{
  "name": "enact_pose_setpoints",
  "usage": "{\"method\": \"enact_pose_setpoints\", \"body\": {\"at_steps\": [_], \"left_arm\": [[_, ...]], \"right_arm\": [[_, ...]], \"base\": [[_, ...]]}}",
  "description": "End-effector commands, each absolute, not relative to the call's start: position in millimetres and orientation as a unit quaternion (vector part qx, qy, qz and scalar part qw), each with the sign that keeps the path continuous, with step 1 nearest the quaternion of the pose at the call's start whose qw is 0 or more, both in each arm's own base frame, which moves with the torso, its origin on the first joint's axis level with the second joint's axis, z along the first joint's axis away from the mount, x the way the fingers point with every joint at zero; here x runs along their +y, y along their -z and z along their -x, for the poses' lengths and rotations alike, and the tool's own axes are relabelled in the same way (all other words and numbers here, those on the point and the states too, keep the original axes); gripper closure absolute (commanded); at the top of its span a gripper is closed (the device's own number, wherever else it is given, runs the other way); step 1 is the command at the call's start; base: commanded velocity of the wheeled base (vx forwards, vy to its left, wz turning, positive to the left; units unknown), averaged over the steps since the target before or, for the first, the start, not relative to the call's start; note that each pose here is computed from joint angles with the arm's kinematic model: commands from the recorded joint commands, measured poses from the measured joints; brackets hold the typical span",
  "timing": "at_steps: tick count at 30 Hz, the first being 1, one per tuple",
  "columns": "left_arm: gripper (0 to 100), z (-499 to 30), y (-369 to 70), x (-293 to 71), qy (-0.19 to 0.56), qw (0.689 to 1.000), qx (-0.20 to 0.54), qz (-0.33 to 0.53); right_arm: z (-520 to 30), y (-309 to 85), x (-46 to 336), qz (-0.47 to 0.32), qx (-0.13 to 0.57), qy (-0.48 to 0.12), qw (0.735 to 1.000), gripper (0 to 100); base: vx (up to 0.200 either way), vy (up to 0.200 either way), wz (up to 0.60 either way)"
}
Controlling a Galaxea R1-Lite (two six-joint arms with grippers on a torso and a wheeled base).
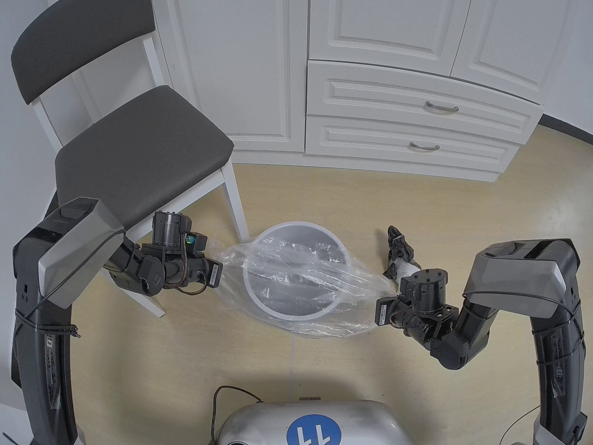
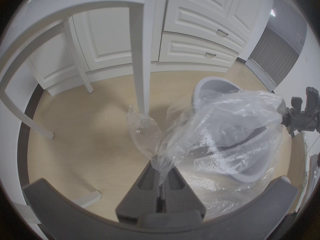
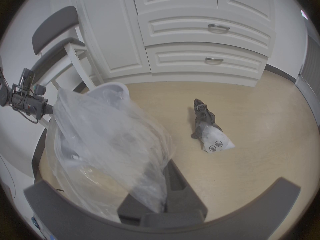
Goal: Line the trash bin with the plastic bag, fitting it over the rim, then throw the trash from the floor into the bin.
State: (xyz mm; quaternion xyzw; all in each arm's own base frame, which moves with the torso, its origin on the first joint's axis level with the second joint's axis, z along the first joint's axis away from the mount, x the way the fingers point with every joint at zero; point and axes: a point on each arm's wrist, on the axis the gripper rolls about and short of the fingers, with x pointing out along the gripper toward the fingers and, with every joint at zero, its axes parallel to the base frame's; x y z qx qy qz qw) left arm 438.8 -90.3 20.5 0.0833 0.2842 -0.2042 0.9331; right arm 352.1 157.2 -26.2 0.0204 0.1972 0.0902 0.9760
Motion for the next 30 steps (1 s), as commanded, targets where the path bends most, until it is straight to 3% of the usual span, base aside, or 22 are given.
{"method": "enact_pose_setpoints", "body": {"at_steps": [1, 16, 17, 21, 27, 30], "left_arm": [[100, -446, -8, -85, 0.198, 0.932, 0.292, -0.081], [100, -442, -19, -88, 0.198, 0.936, 0.279, -0.080], [100, -441, -20, -88, 0.201, 0.936, 0.280, -0.080], [100, -439, -23, -89, 0.202, 0.936, 0.278, -0.080], [100, -437, -29, -88, 0.203, 0.937, 0.273, -0.081], [100, -436, -29, -88, 0.203, 0.937, 0.274, -0.080]], "right_arm": [[-354, 46, 158, -0.014, 0.215, -0.087, 0.973, 100], [-360, 47, 164, -0.036, 0.171, -0.090, 0.980, 100], [-359, 45, 164, -0.037, 0.166, -0.091, 0.981, 0], [-356, 38, 162, -0.041, 0.155, -0.099, 0.982, 0], [-338, -3, 132, -0.070, 0.102, -0.172, 0.977, 0], [-329, -10, 121, -0.071, 0.112, -0.194, 0.972, 0]], "base": [[0.000, 0.000, 0.00], [0.000, 0.000, 0.00], [0.000, 0.000, 0.00], [0.000, 0.000, 0.00], [0.000, 0.000, 0.00], [0.000, 0.000, 0.00]]}}
